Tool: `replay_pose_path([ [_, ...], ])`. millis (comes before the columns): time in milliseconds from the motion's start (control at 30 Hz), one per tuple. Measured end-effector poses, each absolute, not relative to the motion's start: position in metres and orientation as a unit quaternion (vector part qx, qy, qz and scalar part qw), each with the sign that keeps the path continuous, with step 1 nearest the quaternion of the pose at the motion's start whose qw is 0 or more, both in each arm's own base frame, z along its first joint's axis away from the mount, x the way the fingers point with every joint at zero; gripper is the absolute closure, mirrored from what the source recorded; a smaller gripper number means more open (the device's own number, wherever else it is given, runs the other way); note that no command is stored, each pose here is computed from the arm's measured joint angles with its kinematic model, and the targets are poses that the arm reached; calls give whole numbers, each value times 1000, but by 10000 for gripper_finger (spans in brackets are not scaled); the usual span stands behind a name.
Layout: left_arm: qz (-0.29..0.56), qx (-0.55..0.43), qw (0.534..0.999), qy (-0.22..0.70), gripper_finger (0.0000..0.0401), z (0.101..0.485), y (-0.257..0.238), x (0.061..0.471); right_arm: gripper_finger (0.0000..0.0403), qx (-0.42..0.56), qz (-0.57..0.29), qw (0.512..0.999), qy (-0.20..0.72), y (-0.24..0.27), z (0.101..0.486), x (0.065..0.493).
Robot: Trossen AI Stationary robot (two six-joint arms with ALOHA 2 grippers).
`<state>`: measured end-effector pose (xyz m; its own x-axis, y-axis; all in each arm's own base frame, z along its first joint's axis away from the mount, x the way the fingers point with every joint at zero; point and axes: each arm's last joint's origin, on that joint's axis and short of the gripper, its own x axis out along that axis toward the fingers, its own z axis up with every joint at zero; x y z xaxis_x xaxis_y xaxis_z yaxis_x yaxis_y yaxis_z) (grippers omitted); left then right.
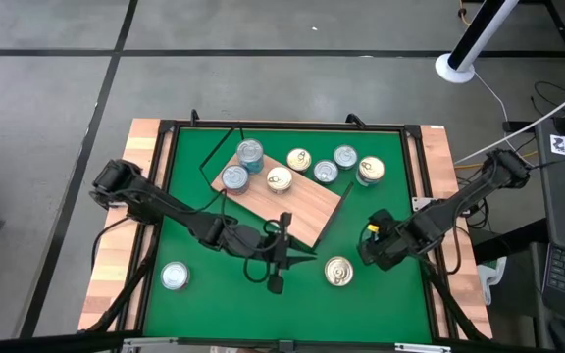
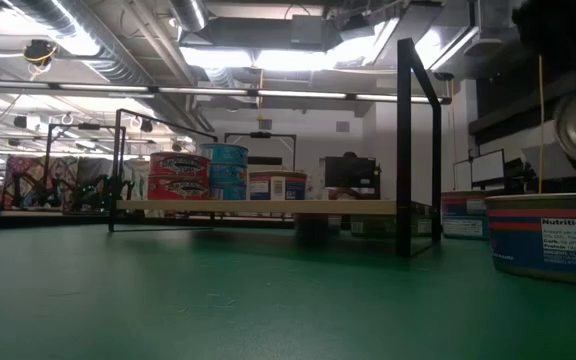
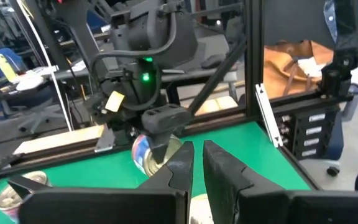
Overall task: Stack canned seafood by type on shelf
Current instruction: Put the blue and pink tuna can on the shelf aligned with the other blue and pink tuna can
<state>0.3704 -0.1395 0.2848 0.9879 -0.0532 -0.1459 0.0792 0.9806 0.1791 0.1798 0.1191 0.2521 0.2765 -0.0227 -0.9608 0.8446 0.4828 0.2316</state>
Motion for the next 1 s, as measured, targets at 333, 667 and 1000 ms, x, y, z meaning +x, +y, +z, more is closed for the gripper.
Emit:
replay_pose_path([
  [333,-31,83,995,47,370,304,-136,361,223,379,-212,752,496,127,302,191],
  [667,-30,76,996,27,370,319,-133,353,223,322,-132,836,424,127,358,197],
  [1000,-2,101,994,27,370,320,-131,353,221,76,-131,943,298,118,395,201],
])
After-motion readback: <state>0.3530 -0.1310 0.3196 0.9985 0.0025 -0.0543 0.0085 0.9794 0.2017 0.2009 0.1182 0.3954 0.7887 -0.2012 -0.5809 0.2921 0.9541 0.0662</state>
